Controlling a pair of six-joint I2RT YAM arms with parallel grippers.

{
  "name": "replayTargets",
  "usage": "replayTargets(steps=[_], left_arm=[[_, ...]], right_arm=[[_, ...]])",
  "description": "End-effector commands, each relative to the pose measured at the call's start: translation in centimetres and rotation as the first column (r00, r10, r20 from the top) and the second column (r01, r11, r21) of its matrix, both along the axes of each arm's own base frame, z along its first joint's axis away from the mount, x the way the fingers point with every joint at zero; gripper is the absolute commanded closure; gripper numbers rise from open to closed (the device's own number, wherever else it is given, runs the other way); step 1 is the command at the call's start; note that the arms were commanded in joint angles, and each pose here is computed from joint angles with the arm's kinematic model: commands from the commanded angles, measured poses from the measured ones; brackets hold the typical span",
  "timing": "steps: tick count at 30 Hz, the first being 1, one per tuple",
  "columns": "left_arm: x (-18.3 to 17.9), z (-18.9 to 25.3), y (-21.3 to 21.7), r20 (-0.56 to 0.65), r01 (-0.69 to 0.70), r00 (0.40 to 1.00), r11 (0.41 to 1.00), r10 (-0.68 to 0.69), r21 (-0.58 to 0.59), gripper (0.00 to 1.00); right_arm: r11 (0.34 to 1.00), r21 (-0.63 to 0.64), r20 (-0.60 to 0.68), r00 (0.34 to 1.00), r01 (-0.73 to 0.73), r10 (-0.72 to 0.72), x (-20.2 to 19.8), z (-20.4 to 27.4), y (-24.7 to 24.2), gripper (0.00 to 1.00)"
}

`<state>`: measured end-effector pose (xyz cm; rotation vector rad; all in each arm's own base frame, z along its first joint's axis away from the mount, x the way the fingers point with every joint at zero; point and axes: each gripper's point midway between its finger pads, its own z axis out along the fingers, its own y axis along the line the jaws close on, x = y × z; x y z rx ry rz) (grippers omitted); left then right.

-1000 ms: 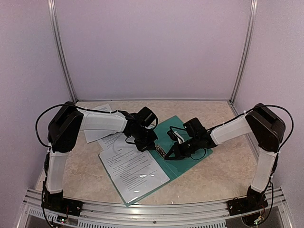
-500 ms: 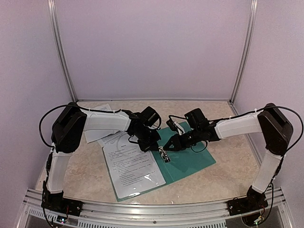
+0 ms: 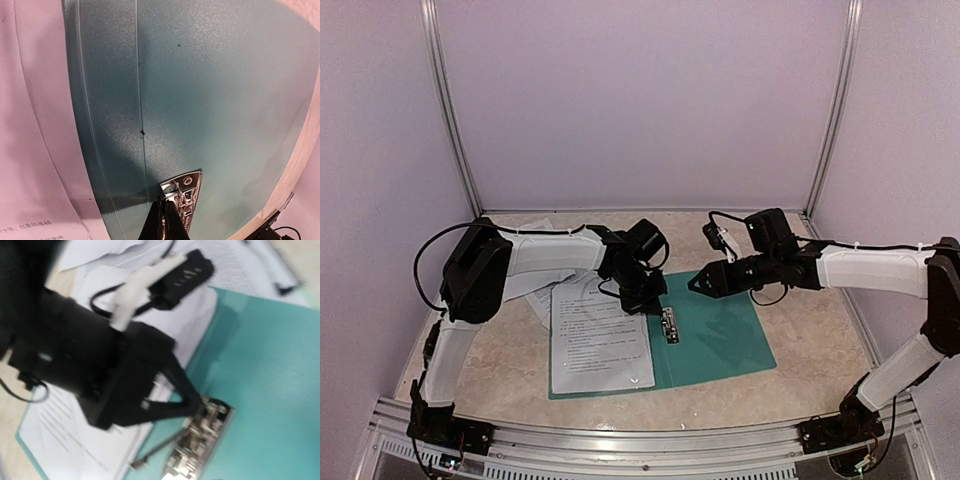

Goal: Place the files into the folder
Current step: Open the spring clip on the folder at the center of the board.

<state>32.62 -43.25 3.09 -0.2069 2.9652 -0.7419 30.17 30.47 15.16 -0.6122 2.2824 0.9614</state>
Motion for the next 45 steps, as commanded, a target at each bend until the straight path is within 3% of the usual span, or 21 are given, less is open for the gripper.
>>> replayTargets(steps=[1, 6, 14, 21, 25, 32, 38, 45], left_arm=[[0.3, 1.0, -2.0, 0.057, 0.135, 0.989, 0.991, -0.133, -0.018, 1.0], [-0.4, 0.8, -3.7, 0.07, 0.236, 0.97, 0.972, -0.234, -0.021, 0.93], [-1.3, -0.1, -3.9, 0.033, 0.285, 0.958, 0.958, -0.284, -0.043, 0.8], [0.1, 4.7, -1.8, 0.217, 0.287, 0.936, 0.958, -0.277, -0.017, 0.43], [1.0, 7.7, -1.7, 0.29, 0.301, 0.919, 0.951, -0.269, -0.073, 0.32], [2.1, 9.8, -0.8, 0.305, 0.271, 0.926, 0.954, -0.222, -0.127, 0.26], [3.3, 10.6, 3.9, 0.291, 0.157, 0.95, 0.979, -0.113, -0.131, 0.21], [3.9, 11.5, 10.0, 0.281, 0.025, 0.96, 0.994, 0.007, -0.111, 0.09]], right_arm=[[0.994, -0.077, -0.016, 0.997, 0.072, -0.073, -0.4, -2.2, -3.4, 0.59], [0.992, -0.095, 0.033, 0.996, 0.082, -0.079, -0.8, -2.0, -5.1, 0.57], [0.992, -0.109, 0.06, 0.996, 0.068, -0.062, -1.3, -1.5, -5.9, 0.56], [0.996, -0.09, 0.116, 0.993, -0.014, 0.024, -2.4, -1.3, -5.4, 0.47], [0.994, -0.1, 0.139, 0.988, -0.053, 0.067, -2.9, -1.8, -4.8, 0.41], [0.972, -0.191, 0.174, 0.97, -0.136, 0.17, -3.0, -2.7, -2.0, 0.38], [0.908, -0.352, 0.225, 0.921, -0.227, 0.317, -2.9, -4.4, 2.0, 0.27], [0.818, -0.462, 0.225, 0.847, -0.342, 0.481, -3.7, -6.5, 6.8, 0.25]])
